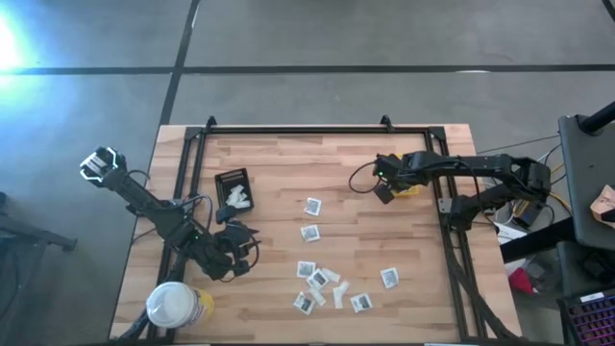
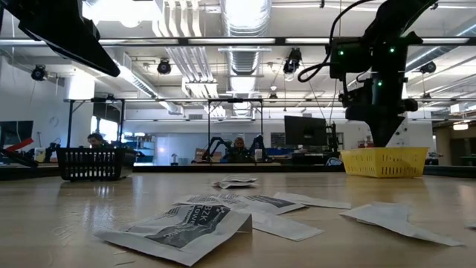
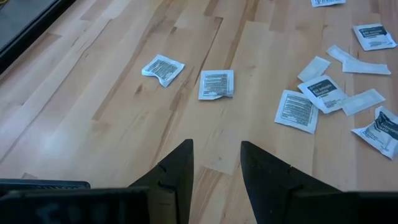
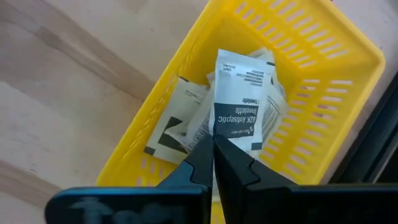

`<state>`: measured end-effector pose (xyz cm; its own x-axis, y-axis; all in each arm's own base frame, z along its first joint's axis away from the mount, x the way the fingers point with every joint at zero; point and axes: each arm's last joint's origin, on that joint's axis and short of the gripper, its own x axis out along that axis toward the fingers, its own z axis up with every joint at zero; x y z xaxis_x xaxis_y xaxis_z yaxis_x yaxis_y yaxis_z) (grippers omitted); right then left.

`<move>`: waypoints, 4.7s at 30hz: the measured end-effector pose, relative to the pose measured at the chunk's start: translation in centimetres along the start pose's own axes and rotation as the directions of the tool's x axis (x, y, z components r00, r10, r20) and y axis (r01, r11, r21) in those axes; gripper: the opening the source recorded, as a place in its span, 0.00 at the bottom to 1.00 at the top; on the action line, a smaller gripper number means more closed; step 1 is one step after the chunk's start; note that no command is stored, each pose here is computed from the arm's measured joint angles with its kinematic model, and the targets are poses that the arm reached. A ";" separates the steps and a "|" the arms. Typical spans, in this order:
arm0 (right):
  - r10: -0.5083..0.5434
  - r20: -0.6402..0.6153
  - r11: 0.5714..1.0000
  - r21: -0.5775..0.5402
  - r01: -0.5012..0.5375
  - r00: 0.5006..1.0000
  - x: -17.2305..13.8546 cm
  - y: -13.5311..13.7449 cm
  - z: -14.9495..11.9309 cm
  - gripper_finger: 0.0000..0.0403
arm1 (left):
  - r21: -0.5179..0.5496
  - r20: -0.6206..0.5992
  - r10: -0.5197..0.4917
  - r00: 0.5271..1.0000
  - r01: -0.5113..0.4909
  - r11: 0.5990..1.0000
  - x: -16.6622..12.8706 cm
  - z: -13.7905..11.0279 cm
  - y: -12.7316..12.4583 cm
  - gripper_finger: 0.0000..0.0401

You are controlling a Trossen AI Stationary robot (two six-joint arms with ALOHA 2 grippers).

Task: Pick & Place First Aid Supplies
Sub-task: Put the black pad into the yellow bin

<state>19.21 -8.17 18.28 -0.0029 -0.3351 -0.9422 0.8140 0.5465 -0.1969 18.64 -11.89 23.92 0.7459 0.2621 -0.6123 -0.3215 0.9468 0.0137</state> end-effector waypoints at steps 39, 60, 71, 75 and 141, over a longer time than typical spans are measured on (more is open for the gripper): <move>0.064 0.020 0.998 -0.025 -0.064 0.998 -5.3 1.2 1.6 0.34 | -0.024 0.030 -0.023 0.999 0.024 0.999 0.0 0.3 -0.3 0.32; 0.220 0.234 0.971 -0.144 -0.190 0.947 -9.6 8.4 -5.9 0.26 | 0.017 0.052 0.044 0.998 -0.045 0.999 0.7 1.0 0.5 0.49; 0.458 0.319 0.882 -0.278 -0.380 0.829 -11.6 11.4 -7.8 0.23 | 0.060 0.134 -0.064 0.989 0.056 0.997 1.7 2.6 -0.5 0.49; 0.526 0.338 0.843 -0.330 -0.425 0.780 -12.3 12.1 -8.1 0.21 | 0.091 0.145 -0.115 0.983 0.103 0.991 2.0 2.8 -1.1 0.49; 0.543 0.330 0.822 -0.398 -0.408 0.772 -11.5 12.4 -9.1 0.16 | 0.502 -0.357 0.008 0.934 0.185 0.845 19.7 9.2 4.8 0.49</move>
<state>24.05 9.39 24.21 0.6320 -0.2152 -0.7445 0.4390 0.8911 0.1152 37.16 -0.46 19.13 0.4860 0.1856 -0.8540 0.1589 0.9421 0.2952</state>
